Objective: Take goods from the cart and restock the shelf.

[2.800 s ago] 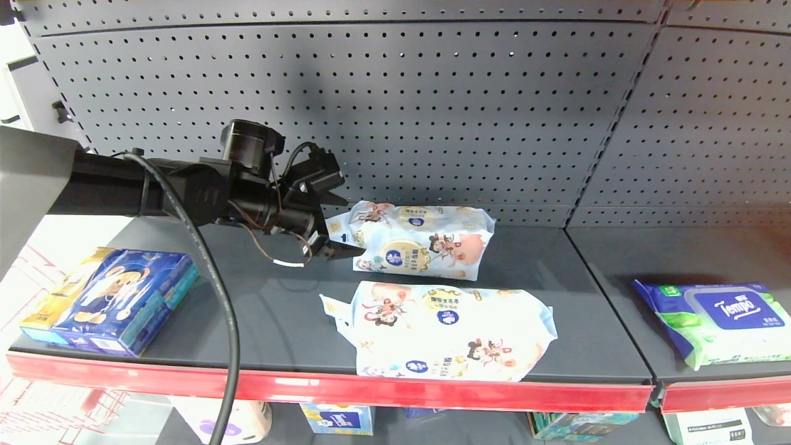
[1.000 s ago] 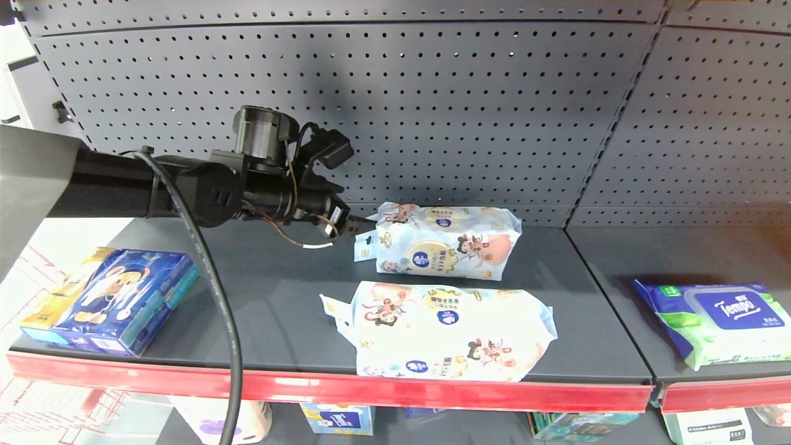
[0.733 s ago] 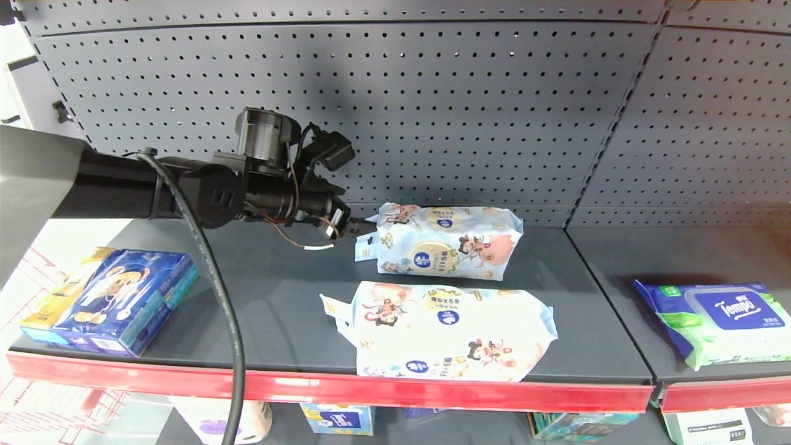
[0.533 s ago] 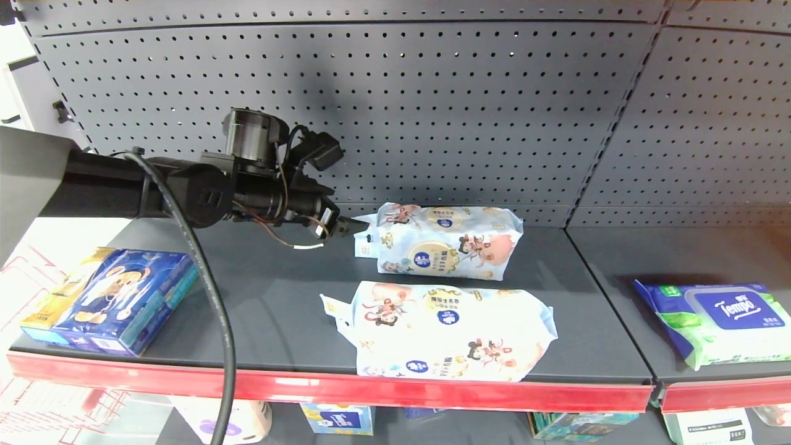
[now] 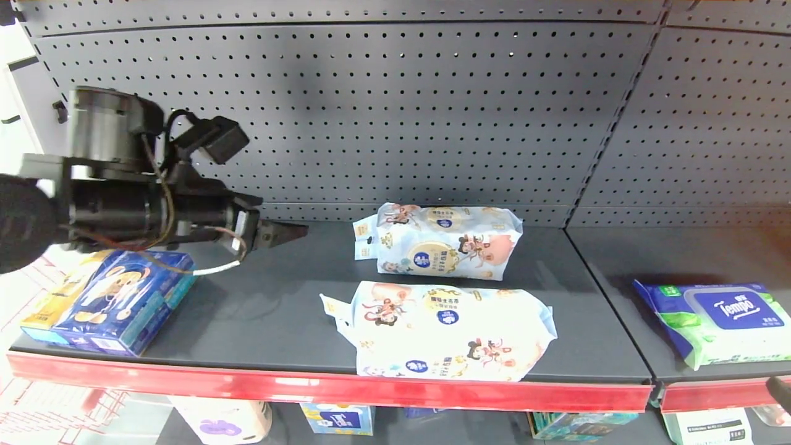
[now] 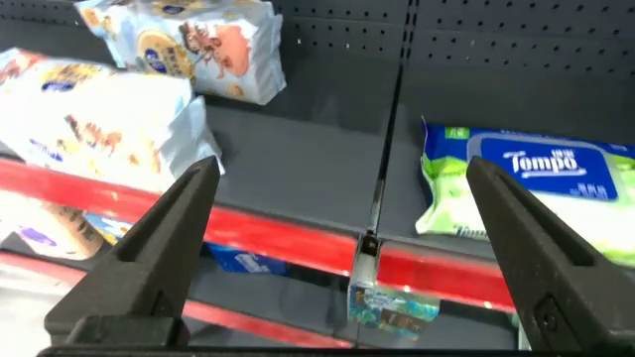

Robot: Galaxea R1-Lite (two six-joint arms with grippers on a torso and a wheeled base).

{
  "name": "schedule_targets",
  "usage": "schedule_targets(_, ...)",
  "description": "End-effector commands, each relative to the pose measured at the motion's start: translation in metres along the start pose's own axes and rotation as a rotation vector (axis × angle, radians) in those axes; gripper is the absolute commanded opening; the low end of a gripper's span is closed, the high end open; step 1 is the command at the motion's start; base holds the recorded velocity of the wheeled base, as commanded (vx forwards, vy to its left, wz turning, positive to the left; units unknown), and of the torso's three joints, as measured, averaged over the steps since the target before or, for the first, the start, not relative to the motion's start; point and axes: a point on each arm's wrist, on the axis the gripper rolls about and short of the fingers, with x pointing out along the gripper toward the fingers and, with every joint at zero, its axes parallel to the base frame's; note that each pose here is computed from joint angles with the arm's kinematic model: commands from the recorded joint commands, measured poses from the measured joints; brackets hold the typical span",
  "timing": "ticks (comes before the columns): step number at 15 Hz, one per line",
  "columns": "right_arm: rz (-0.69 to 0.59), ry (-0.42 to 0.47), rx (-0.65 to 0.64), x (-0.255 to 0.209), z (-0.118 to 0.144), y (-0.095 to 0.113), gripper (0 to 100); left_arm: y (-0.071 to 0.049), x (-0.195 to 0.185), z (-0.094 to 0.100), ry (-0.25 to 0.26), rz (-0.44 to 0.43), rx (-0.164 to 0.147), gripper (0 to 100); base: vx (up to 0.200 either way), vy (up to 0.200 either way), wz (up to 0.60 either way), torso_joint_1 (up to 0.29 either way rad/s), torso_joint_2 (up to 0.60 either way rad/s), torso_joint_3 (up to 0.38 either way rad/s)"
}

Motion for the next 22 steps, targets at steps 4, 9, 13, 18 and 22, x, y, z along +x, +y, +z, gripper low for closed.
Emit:
schedule_targets(4,0.001,0.184,0.058,0.062,0.03,-0.026,100,-0.077,-0.124,-0.065,-0.002,-0.069,-0.088,100,0.0,0.0,0.0,0.0,0.0,0.0)
schedule_targets(9,0.01,0.191,0.015,0.053,0.019,-0.02,100,-0.087,-0.11,-0.076,0.094,-0.143,-0.069,100,0.0,0.0,0.0,0.0,0.0,0.0)
schedule_targets(13,0.009,0.163,0.006,0.056,0.03,-0.021,100,-0.091,-0.082,-0.074,0.149,-0.185,-0.056,100,0.0,0.0,0.0,0.0,0.0,0.0)
schedule_targets(18,0.011,0.18,0.013,0.052,0.02,-0.019,100,-0.09,-0.037,-0.073,0.174,-0.171,-0.044,100,0.0,0.0,0.0,0.0,0.0,0.0)
schedule_targets(22,0.01,0.182,0.013,0.051,0.019,-0.019,100,-0.088,-0.019,-0.074,0.218,-0.143,-0.047,100,0.0,0.0,0.0,0.0,0.0,0.0)
